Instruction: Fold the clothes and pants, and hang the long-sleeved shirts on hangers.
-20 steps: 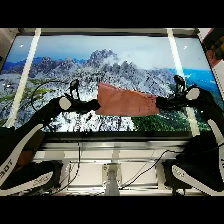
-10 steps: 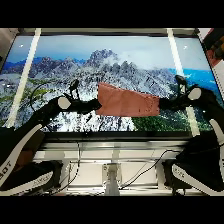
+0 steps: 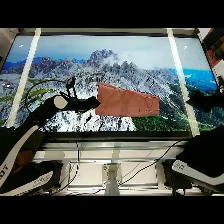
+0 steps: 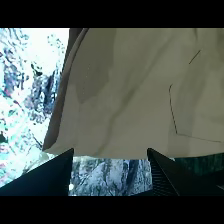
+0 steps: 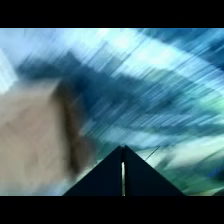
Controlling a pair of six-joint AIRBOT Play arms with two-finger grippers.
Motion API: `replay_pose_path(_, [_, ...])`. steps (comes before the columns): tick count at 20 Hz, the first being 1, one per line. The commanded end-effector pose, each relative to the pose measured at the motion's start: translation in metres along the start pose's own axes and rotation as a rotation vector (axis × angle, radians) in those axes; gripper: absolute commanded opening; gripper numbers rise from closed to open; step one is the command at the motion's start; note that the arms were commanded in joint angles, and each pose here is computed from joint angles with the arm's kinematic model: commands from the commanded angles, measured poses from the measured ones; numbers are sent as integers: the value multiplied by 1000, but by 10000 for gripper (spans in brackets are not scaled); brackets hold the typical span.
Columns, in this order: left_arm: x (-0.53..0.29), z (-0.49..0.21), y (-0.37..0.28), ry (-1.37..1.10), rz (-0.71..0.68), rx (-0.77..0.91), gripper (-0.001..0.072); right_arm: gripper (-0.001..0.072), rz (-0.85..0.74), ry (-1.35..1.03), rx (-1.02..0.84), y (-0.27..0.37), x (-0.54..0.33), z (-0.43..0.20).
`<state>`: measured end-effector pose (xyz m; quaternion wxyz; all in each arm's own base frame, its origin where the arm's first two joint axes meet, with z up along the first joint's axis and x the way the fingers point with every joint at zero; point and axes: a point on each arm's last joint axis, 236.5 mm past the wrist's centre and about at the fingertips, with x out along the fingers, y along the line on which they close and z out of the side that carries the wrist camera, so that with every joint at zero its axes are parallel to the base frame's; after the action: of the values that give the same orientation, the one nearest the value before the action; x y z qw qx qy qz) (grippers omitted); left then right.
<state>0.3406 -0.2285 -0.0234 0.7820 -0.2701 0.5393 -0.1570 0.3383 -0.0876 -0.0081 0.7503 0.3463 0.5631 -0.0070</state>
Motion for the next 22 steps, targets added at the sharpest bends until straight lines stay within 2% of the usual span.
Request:
replay_pose_path(1, [-1, 1, 0, -4, 0, 0, 540, 259, 395, 185, -70, 59, 12, -27])
replay_pose_path(2, [-1, 1, 0, -4, 0, 0, 540, 468, 356, 193, -84, 55, 27, -27])
replay_pose_path(3, [-1, 1, 0, -3, 0, 0, 540, 531, 295, 193, -114, 50, 40, -26])
replay_pose_path(4, [-1, 1, 0, -4, 0, 0, 540, 552, 222, 190, -161, 43, 53, -26])
replay_pose_path(6, [-1, 1, 1, -3, 2, 5, 539, 545, 137, 185, -241, 44, 71, -26])
replay_pose_path(8, [-1, 1, 1, -3, 2, 25, 540, 542, 147, 222, -255, 56, 88, -35])
replay_pose_path(12, [-1, 0, 1, 0, 2, 25, 540, 557, 130, 287, -188, 47, 119, -45])
replay_pose_path(15, [-1, 1, 1, -4, 3, 26, 539, 622, 117, 274, -177, 41, 126, -40])
replay_pose_path(22, [-1, 1, 1, -4, 2, 26, 540, 620, 120, 389, -202, 50, 155, -72])
